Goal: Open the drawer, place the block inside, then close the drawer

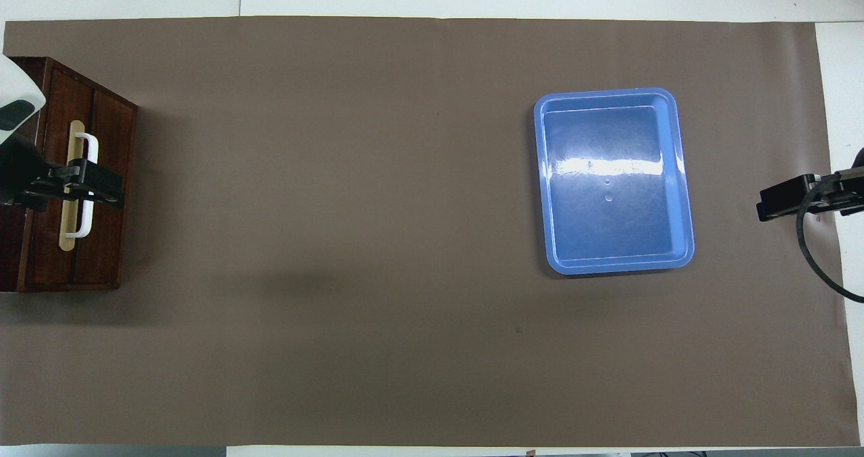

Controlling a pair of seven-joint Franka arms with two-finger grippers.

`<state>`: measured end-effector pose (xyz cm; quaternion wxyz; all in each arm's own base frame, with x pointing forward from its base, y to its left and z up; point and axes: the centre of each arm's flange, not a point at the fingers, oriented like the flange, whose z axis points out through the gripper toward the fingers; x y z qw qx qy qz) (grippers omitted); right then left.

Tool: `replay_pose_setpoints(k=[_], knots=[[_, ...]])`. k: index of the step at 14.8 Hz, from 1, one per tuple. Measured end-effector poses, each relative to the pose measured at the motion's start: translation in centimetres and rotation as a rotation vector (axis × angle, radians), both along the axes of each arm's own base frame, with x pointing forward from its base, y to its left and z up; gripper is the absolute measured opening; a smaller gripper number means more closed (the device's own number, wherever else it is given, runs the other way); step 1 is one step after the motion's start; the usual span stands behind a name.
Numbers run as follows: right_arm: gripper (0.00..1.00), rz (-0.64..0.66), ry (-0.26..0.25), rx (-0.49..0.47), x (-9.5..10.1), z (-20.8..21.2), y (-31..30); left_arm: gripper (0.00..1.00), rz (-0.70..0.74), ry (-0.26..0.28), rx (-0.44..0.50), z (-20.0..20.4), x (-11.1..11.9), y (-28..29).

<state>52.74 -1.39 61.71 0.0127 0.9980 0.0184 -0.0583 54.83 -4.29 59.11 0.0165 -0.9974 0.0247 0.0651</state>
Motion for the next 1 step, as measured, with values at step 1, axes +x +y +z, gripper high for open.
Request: replay_pose_setpoints(k=[1], knots=[[1.0, 0.0, 0.0, 0.0, 0.0, 0.0, 0.0, 1.0, 0.0, -0.002, 0.0, 0.01, 0.02, -0.01]])
